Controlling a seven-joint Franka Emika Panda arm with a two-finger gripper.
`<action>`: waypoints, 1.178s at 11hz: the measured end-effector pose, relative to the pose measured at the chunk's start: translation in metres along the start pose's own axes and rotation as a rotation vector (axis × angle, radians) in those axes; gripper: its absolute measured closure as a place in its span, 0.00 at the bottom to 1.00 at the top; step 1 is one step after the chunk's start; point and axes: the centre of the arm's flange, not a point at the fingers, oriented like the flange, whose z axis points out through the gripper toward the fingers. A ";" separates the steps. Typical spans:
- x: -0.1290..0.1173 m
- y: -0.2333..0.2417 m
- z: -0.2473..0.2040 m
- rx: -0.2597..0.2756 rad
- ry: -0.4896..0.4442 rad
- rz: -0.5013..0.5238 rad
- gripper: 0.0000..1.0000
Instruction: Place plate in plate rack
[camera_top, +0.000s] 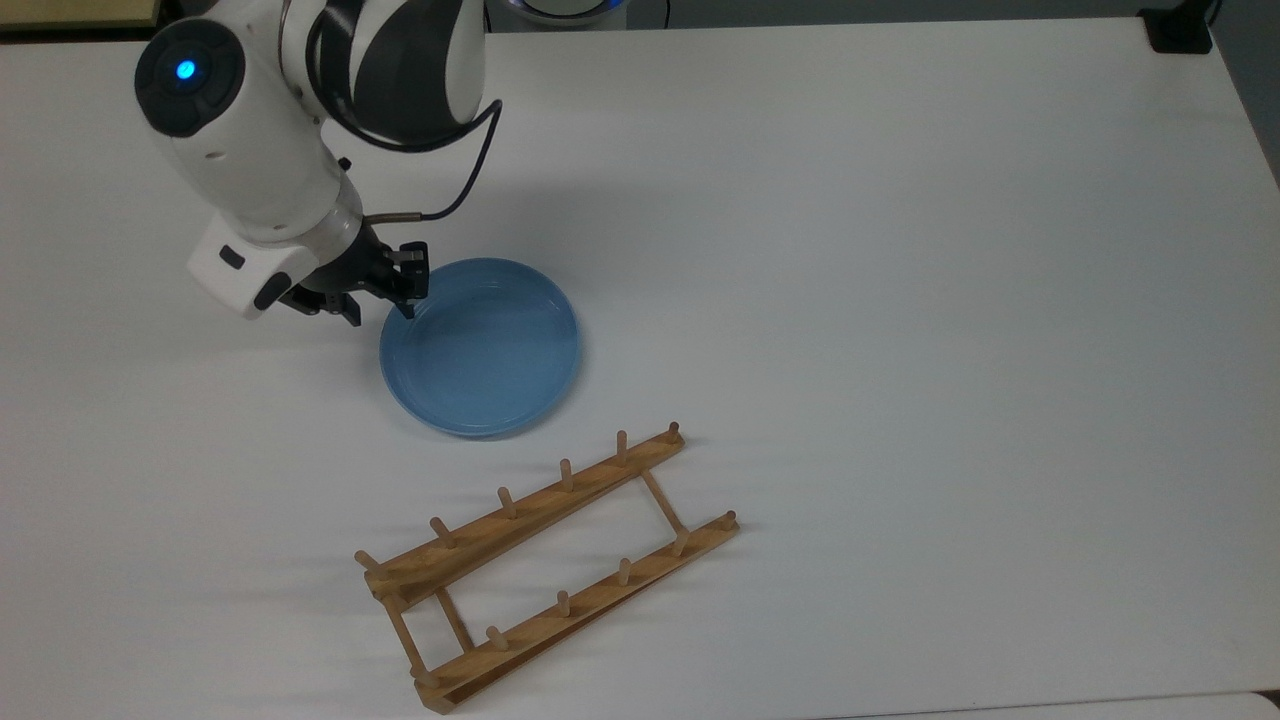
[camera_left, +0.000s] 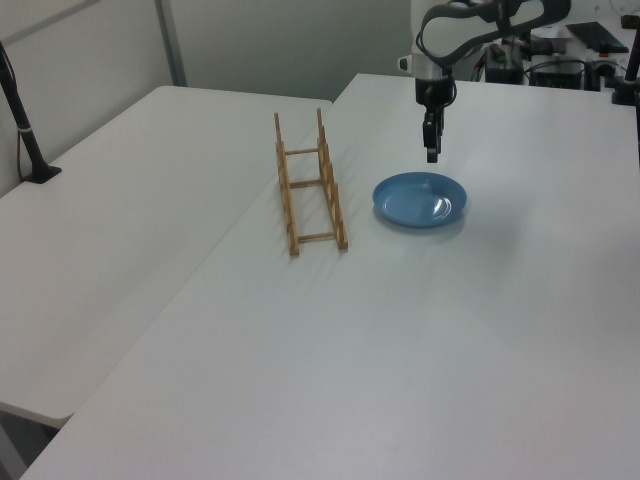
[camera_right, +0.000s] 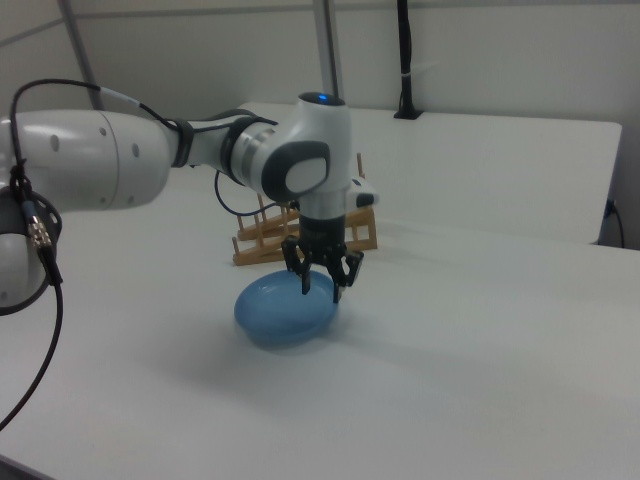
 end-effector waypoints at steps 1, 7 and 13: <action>-0.001 0.008 0.009 0.046 0.006 0.036 0.38; -0.006 0.042 0.049 0.153 0.018 0.144 0.48; 0.006 0.041 0.050 0.140 0.093 0.155 0.96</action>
